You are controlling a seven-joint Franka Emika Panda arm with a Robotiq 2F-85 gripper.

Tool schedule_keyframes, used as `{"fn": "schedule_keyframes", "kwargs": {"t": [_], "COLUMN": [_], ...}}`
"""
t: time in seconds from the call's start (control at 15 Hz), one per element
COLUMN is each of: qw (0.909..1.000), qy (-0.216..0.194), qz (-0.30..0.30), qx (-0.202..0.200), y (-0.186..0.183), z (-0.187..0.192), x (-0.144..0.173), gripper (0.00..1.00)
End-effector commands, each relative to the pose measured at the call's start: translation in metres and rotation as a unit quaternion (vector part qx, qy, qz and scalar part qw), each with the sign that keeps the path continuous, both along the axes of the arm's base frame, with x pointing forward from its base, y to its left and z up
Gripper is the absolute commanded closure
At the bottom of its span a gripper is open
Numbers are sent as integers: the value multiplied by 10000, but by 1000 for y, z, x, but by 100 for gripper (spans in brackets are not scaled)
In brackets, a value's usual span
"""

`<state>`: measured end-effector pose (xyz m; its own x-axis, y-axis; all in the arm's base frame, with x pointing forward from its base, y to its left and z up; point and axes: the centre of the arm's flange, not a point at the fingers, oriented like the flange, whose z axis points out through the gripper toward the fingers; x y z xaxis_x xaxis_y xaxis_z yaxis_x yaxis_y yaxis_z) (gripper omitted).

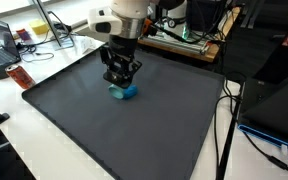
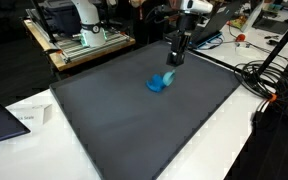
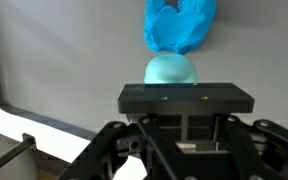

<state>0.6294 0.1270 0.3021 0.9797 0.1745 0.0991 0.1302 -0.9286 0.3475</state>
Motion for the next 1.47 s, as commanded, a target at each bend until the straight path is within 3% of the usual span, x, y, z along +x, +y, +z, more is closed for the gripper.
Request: {"fn": "schedule_keyframes", "kwargs": {"t": [0.0,0.6,1.4], "qw": [9983,9891,9638], "qy": [-195,-287,-535], "qz": [9,108,337], "qx": [-553,-1442,-2591], "y": [21,59,94], "z": [-6,-35,-89], "x": [0,-9,-19], "gripper": [78,78,78]}}
